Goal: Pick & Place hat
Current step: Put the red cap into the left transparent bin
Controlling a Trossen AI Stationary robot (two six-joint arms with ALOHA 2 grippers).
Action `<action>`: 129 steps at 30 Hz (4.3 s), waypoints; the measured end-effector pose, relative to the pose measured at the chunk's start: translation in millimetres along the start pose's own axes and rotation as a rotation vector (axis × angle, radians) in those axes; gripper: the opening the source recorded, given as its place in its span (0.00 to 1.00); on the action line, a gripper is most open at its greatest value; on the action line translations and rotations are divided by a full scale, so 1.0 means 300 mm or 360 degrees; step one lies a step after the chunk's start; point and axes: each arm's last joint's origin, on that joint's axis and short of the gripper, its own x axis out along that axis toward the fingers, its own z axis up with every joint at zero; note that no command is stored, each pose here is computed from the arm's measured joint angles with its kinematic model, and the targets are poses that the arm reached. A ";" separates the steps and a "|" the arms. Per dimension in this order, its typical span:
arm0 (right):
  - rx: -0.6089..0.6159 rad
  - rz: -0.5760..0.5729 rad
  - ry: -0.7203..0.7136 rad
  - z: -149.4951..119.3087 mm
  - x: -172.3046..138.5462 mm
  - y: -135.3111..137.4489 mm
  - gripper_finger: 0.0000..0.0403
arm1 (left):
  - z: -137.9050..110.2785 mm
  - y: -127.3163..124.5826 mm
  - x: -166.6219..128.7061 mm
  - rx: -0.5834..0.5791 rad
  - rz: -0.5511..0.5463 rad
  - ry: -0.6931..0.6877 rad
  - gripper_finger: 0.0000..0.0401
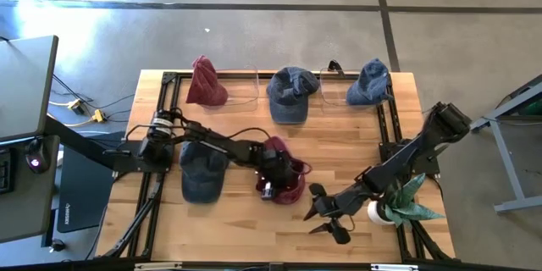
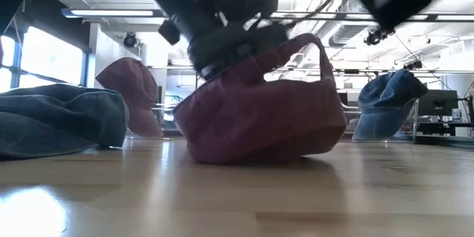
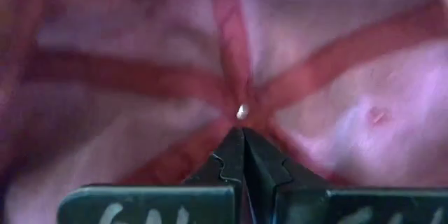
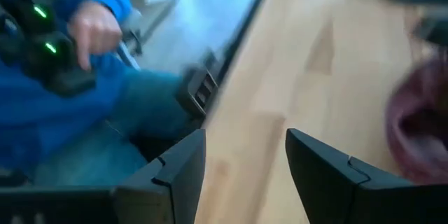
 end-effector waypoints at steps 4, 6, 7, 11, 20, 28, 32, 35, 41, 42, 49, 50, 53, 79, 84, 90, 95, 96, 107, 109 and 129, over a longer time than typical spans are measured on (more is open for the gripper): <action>-0.0093 0.0038 -0.0111 0.034 -0.040 0.059 0.48 | 0.042 -0.023 -0.016 0.0010 0.0023 0.0026 0.00; -0.0181 -0.0010 -0.0163 0.036 -0.055 0.083 0.48 | 0.061 -0.052 -0.048 0.0020 0.0081 0.0079 0.00; -0.0215 -0.0053 -0.0179 0.033 -0.058 0.089 0.48 | 0.073 -0.074 -0.074 0.0036 0.0120 0.0084 0.00; -0.0264 -0.0158 -0.0181 0.019 -0.060 0.098 0.48 | 0.104 -0.105 -0.106 0.0054 0.0316 0.0008 0.00; -0.0249 -0.0110 -0.0171 0.017 -0.059 0.102 0.48 | 0.014 -0.019 0.041 -0.0087 0.0404 0.0205 0.00; -0.0264 -0.0105 -0.0163 0.015 -0.059 0.105 0.48 | 0.043 -0.066 -0.010 -0.0020 0.0301 0.0205 0.00; -0.0265 -0.0112 -0.0158 0.014 -0.059 0.104 0.48 | 0.086 -0.135 -0.132 0.0043 0.0532 0.0184 0.00; -0.0271 -0.0161 -0.0142 0.009 -0.059 0.099 0.48 | 0.072 -0.172 -0.187 0.0054 0.0752 0.0228 0.00; -0.0085 -0.0579 -0.0203 -0.003 -0.064 0.064 0.48 | -0.002 -0.216 -0.295 -0.0049 0.1076 0.0386 0.00; -0.0002 -0.0712 -0.0232 -0.006 -0.067 0.045 0.48 | -0.010 -0.214 -0.302 -0.0093 0.1108 0.0362 0.00; 0.0526 -0.1226 -0.0237 0.012 -0.073 -0.197 0.48 | -0.154 -0.192 -0.328 -0.0357 0.1324 0.0336 0.00; 0.0555 -0.1237 -0.0205 0.020 -0.070 -0.242 0.49 | -0.180 -0.186 -0.332 -0.0388 0.1349 0.0347 0.00; 0.0631 -0.1245 -0.0207 0.058 -0.074 -0.387 0.52 | -0.216 -0.181 -0.341 -0.0440 0.1355 0.0285 0.00; 0.0592 -0.1345 -0.0516 0.113 -0.063 -0.599 0.08 | -0.106 -0.374 -0.286 0.0052 0.1182 -0.0561 0.00; 0.0353 -0.1412 -0.0752 0.164 -0.053 -0.492 0.03 | -0.072 -0.380 -0.292 0.0080 0.1151 -0.0684 0.00; 0.0134 -0.1429 -0.0942 0.198 -0.041 -0.385 0.06 | -0.061 -0.307 -0.244 0.0005 0.1121 -0.0659 0.00; 0.0011 -0.1460 -0.0961 0.201 -0.036 -0.336 0.02 | -0.060 -0.239 -0.200 -0.0079 0.1239 -0.0662 0.00; 0.0008 -0.1465 -0.0960 0.199 -0.035 -0.333 0.03 | -0.061 -0.219 -0.192 -0.0106 0.1300 -0.0663 0.00; -0.0131 -0.1501 -0.0964 0.208 -0.038 -0.302 0.03 | -0.035 -0.111 -0.173 -0.0215 0.1437 -0.0757 0.00; -0.0172 -0.1551 -0.0954 0.206 -0.038 -0.285 0.03 | -0.031 -0.118 -0.177 -0.0154 0.1510 -0.0722 0.00; -0.0243 -0.1658 -0.1091 0.235 -0.064 -0.240 0.02 | 0.021 -0.353 -0.202 -0.0110 0.1305 -0.1076 0.00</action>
